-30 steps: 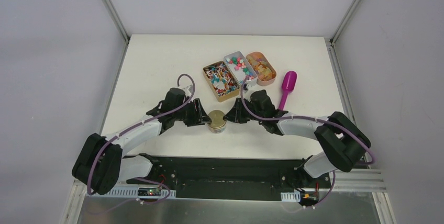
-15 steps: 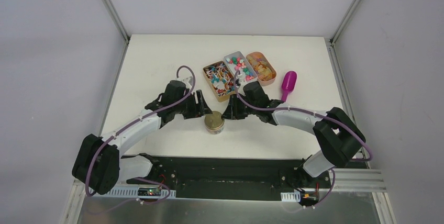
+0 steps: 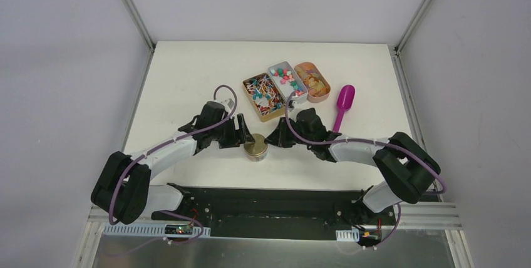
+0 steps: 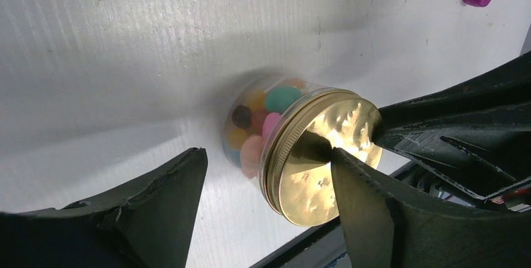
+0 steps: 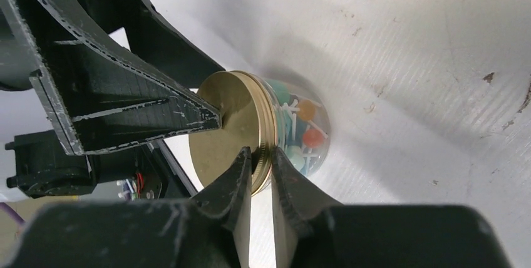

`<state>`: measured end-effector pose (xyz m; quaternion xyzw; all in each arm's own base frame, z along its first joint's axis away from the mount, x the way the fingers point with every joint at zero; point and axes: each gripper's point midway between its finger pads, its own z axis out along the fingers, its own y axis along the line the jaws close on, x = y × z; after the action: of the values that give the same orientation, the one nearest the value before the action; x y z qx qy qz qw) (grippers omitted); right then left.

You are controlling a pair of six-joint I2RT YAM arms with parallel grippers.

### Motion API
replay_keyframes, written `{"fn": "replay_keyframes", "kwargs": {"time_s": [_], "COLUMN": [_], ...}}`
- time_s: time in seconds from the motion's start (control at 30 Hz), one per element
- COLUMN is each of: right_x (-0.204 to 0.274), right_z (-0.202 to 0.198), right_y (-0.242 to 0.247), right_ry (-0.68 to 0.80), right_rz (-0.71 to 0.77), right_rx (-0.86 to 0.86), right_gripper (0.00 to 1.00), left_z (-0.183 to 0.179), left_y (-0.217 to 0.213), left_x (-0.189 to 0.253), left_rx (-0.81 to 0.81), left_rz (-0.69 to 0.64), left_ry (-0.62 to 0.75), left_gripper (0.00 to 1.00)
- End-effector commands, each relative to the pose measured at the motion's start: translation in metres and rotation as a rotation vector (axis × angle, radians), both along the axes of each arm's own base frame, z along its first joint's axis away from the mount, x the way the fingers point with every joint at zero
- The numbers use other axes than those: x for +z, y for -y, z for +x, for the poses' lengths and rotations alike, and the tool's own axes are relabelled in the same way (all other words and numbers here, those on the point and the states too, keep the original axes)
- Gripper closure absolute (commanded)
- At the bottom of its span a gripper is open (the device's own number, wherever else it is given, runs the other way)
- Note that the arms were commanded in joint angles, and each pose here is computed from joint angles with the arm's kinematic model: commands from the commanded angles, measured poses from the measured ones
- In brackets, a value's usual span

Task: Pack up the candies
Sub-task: Close the bottle lid on the packing bottle.

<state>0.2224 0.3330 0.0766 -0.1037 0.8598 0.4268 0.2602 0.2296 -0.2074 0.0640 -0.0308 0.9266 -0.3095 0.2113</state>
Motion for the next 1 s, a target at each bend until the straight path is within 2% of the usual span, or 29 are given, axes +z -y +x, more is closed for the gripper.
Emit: {"fn": "replay_keyframes", "kwargs": {"time_s": [0.0,0.2,0.3,0.43,0.6,0.8,0.97], "right_x": [-0.085,-0.097,-0.062,-0.002,0.039,0.029,-0.015], "right_z": [-0.044,-0.047,-0.034,-0.012,-0.007,-0.019,-0.036], "right_y": [0.042,0.053,0.032,0.006,-0.007,-0.009,0.006], "right_ry": [-0.137,-0.127,-0.062,0.003,0.033,-0.031,-0.114], "right_rz": [-0.231,-0.245,-0.156,-0.063,-0.022,-0.034,-0.154], "right_rx": [-0.039,-0.087,-0.055,-0.004,0.04,0.067,0.06], "right_gripper": [0.89,0.89,0.84,0.73,0.69,0.7,0.77], "left_z": [-0.014,-0.023,-0.018,-0.008,-0.002,-0.007,-0.018], "left_y": [-0.016,-0.017,-0.001,0.01,0.011,0.012,0.004], "left_x": [-0.027,-0.037,-0.011,0.025,0.045,0.034,0.007], "left_rx": [0.037,0.037,-0.011,-0.024,-0.012,-0.046,-0.044], "left_rz": [0.072,0.061,-0.03,-0.101,-0.119,-0.104,-0.052], "left_ry": [-0.04,-0.071,-0.023,0.037,0.076,0.046,-0.018], "left_gripper": [0.26,0.37,0.37,0.37,0.36,0.32,0.32]}}
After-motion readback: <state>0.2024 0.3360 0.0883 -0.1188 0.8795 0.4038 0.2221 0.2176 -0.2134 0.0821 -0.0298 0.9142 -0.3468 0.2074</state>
